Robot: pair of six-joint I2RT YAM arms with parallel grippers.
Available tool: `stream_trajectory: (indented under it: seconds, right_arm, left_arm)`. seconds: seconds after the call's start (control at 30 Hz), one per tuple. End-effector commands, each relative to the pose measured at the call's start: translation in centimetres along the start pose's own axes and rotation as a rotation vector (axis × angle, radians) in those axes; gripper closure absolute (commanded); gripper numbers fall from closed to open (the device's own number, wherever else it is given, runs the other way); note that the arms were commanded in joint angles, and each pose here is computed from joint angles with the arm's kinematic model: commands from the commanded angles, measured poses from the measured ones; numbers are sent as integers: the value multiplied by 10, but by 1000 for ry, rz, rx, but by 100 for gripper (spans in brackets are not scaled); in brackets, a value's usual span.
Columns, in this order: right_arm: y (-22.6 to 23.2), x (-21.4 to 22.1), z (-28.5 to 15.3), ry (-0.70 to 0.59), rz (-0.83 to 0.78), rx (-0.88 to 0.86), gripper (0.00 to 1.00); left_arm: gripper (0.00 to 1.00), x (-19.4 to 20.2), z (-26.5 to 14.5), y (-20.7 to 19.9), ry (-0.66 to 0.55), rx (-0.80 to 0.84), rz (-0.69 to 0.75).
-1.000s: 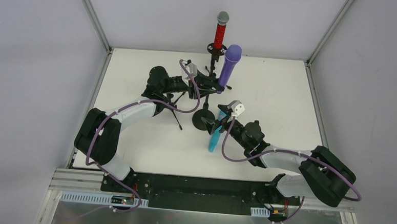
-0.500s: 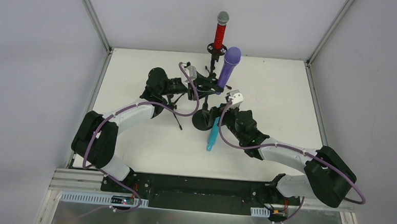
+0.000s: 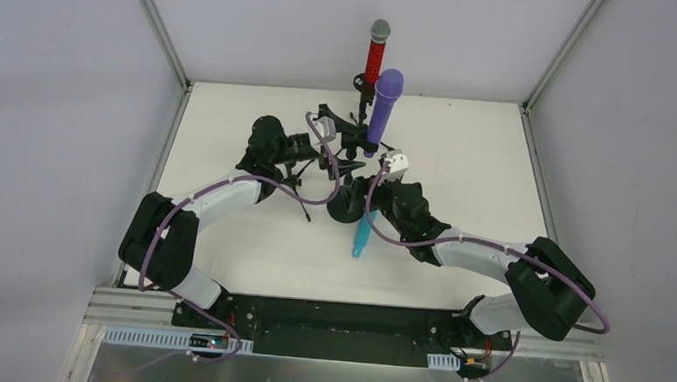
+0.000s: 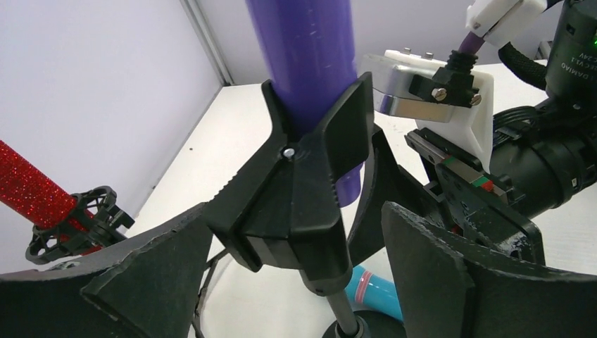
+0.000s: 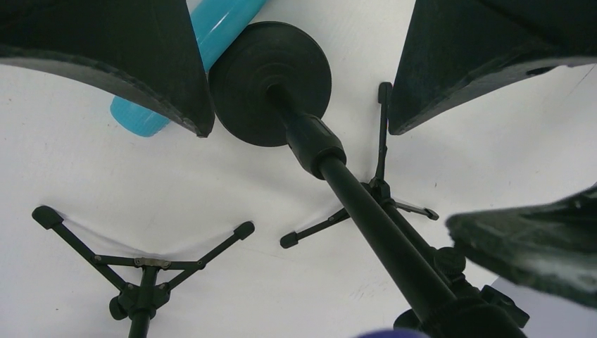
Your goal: Attach the microphones to the stand
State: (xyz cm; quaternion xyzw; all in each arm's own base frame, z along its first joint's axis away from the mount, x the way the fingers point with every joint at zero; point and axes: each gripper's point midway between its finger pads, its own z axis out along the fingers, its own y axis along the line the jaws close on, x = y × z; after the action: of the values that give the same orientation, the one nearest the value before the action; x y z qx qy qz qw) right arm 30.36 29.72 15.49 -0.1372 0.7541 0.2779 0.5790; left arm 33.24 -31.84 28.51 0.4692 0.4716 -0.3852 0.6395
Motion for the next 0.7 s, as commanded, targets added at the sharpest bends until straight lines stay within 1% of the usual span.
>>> stream_trajectory:
  seconds: [0.0, 0.2, 0.37, 0.43, 0.5, 0.67]
  right_arm:
    - [8, -25, 7, -60, 24, -13, 3]
    - [10, -20, 10, -41, 15, -24, 3]
    - [13, -21, 14, -32, -9, -30, 3]
    - [13, -20, 17, -32, -10, -23, 3]
    - [11, -19, 19, -30, -43, -14, 3]
    - [12, -18, 26, -38, -56, -2, 7]
  left_arm:
    - [11, -17, -2, -1, -30, -6, 88]
    - [7, -14, -6, 0, 4, -15, 119]
    - [1, -7, -15, 4, 65, -43, 207]
    - [1, -3, -20, 8, 97, -72, 240]
    - [1, -1, -25, 12, 113, -103, 274]
    - [1, -3, -33, 14, 138, -117, 323]
